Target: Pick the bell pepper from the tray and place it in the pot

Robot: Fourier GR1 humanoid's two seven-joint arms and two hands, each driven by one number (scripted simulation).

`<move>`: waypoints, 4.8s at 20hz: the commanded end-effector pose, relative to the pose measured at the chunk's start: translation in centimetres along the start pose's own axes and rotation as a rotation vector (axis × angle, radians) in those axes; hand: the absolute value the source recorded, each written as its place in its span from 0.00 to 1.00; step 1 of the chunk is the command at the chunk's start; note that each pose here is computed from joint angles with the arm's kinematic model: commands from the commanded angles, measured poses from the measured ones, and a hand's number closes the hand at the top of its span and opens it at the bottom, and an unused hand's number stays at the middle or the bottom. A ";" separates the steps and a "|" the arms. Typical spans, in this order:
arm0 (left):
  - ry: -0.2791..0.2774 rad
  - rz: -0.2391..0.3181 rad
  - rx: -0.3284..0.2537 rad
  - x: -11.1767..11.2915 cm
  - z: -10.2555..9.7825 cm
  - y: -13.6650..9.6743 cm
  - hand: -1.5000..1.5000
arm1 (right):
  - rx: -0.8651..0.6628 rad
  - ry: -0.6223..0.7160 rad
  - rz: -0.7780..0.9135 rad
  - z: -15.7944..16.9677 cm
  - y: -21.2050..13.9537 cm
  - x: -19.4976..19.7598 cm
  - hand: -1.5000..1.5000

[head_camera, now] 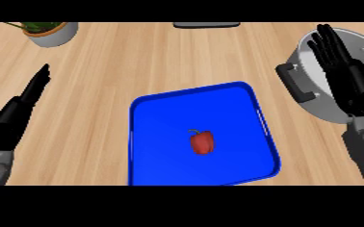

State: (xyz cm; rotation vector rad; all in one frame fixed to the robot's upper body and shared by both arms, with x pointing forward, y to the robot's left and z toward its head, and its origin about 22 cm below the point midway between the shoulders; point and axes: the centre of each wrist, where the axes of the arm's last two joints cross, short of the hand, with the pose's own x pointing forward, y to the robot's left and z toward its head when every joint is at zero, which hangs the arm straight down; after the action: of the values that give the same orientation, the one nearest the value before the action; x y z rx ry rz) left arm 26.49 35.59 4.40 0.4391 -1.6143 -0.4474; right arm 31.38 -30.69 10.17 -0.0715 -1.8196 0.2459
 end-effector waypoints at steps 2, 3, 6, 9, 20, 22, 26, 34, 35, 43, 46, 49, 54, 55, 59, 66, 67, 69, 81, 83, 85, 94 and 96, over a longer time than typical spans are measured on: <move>0.005 0.146 -0.012 1.8 -0.4 -3.0 0.50 | 0.284 -0.018 -0.099 1.0 7.4 -0.9 0.00; 0.007 0.221 -0.012 2.5 -1.6 -4.5 0.50 | 0.431 -0.039 -0.127 0.3 9.9 0.2 0.00; 0.021 0.410 -0.057 3.8 -1.9 -7.6 0.50 | 0.798 -0.039 -0.211 1.5 17.3 0.6 0.00; 0.156 0.509 -0.058 3.3 -1.1 -9.9 0.50 | 0.513 -0.343 0.290 0.3 13.1 2.6 0.00; 0.194 0.546 -0.010 7.2 -0.6 -8.1 0.50 | 0.643 -0.529 0.634 5.6 9.9 5.5 0.00; 0.188 0.538 -0.012 7.2 -0.1 -10.5 0.50 | 0.687 -0.525 0.711 5.9 9.2 7.4 0.00; 0.197 0.541 0.009 7.2 -0.2 -9.4 0.50 | 0.756 -0.450 0.869 6.7 10.2 11.9 0.00; 0.187 0.556 -0.024 8.0 -1.8 -7.7 0.50 | 0.822 -0.221 1.030 8.1 13.9 13.5 0.00; 0.186 0.538 -0.009 7.7 -0.6 -10.2 0.50 | 0.832 -0.190 1.056 7.4 14.3 14.6 0.00; 0.183 0.543 -0.030 8.7 0.0 -9.5 0.50 | 0.849 -0.056 1.081 6.5 17.3 12.5 0.00; 0.200 0.543 -0.010 6.7 -0.6 -10.3 0.50 | 0.867 -0.014 1.166 6.2 17.9 11.9 0.00; 0.186 0.534 -0.026 8.7 -0.4 -9.0 0.50 | 0.858 0.007 1.194 5.9 16.3 9.4 0.00; 0.206 0.557 -0.018 8.0 -1.1 -10.2 0.50 | 0.827 0.028 1.230 7.4 18.4 8.8 0.00; 0.181 0.536 -0.001 7.8 -1.6 -9.7 0.50 | 0.809 0.002 1.193 7.8 18.5 10.1 0.00; 0.184 0.541 -0.018 7.9 -0.9 -9.4 0.50 | 0.787 -0.027 1.143 7.1 20.5 8.7 0.00; 0.174 0.549 -0.025 8.4 -0.2 -10.9 0.50 | 0.792 0.019 1.153 8.1 21.9 8.3 0.00; 0.184 0.548 -0.023 7.5 0.1 -9.2 0.50 | 0.758 0.020 1.150 8.5 22.8 7.7 0.00; 0.177 0.548 -0.013 9.9 0.9 -10.7 0.50 | 0.764 0.051 1.169 8.2 23.6 8.1 0.00; 0.174 0.525 -0.016 9.1 -1.7 -10.4 0.50 | 0.779 0.101 1.260 6.1 24.9 4.3 0.00; 0.169 0.534 -0.010 8.4 -1.3 -9.1 0.50 | 0.783 0.110 1.324 6.4 25.8 2.5 0.00; 0.186 0.537 -0.011 7.6 -0.5 -8.4 0.50 | 0.809 0.149 1.356 5.8 25.7 2.1 0.00; 0.189 0.541 -0.013 7.5 -0.1 -8.7 0.50 | 0.799 0.191 1.415 4.2 25.8 0.6 0.00; 0.180 0.548 -0.008 10.3 -0.7 -9.8 0.50 | 0.798 0.199 1.415 5.0 24.3 -1.3 0.00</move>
State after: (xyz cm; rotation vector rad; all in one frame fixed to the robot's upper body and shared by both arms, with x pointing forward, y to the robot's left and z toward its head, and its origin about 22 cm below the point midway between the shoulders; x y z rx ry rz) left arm 25.91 23.05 6.73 0.0173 -1.4738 -0.0076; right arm 24.91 -6.85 3.89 -0.7747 -1.0850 1.8213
